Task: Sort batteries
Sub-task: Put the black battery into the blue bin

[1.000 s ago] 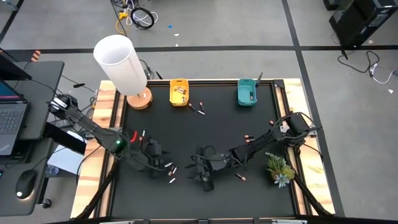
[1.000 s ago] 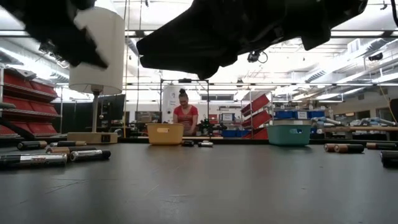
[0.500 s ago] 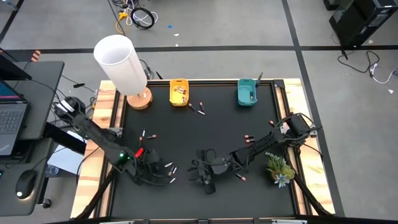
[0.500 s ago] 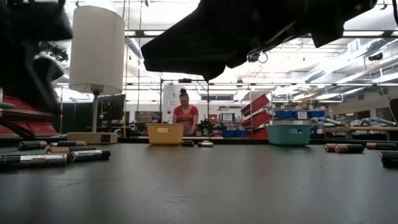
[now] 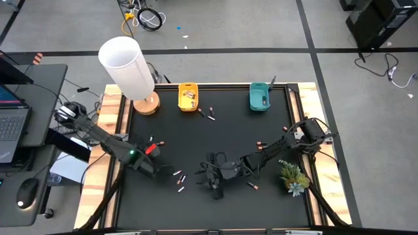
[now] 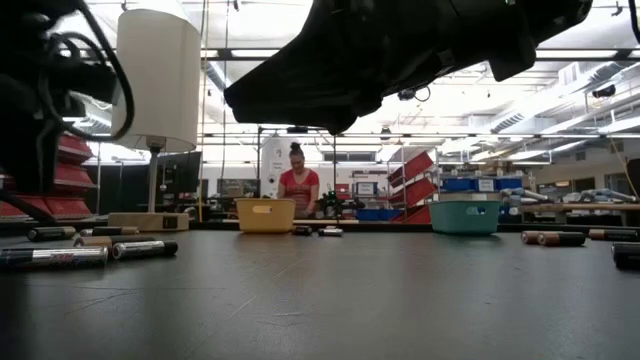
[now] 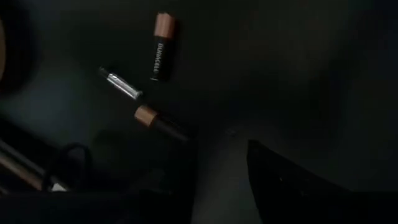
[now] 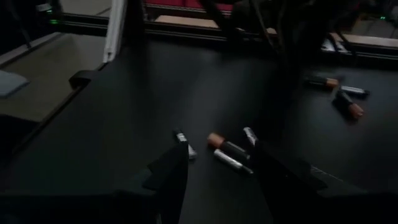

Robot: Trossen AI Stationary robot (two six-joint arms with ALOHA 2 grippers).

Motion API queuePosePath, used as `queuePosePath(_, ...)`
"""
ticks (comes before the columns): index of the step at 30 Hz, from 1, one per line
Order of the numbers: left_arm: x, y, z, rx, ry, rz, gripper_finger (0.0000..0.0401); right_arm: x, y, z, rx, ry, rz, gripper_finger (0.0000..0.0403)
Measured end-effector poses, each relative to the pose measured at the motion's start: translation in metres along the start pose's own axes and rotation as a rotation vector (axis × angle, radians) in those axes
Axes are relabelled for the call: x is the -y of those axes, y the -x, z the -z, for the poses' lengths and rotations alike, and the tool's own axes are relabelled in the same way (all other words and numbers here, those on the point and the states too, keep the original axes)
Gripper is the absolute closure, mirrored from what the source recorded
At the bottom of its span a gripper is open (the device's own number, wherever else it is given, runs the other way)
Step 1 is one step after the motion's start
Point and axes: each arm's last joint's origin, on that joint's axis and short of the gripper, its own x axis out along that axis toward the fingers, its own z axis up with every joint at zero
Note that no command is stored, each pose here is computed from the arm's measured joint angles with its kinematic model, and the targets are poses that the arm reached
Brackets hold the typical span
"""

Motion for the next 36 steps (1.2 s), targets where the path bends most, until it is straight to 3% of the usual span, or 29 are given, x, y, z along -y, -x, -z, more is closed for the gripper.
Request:
queuePosePath(5, -0.01, -0.004, -0.009, -0.073, -0.066, 0.004, 0.0261, 0.002, 0.0, 0.001, -0.007, 0.003, 0.01, 0.0212)
queuePosePath(15, -0.012, -0.006, -0.015, 0.027, -0.281, -0.085, 0.0261, 0.0, 0.0, 0.006, -0.062, 0.021, 0.005, 0.0225)
queuePosePath(20, -0.015, -0.007, -0.022, 0.06, -0.213, -0.103, 0.0263, 0.0, 0.0, 0.006, -0.059, 0.02, 0.006, 0.0229)
queuePosePath(27, -0.027, 0.01, -0.052, 0.051, -0.173, -0.033, 0.0272, 0.007, -0.001, 0.005, -0.05, 0.012, 0.02, 0.0229)
queuePosePath(36, -0.058, -0.009, -0.069, -0.015, -0.199, -0.023, 0.0223, 0.004, -0.001, 0.004, -0.044, 0.012, 0.013, 0.0229)
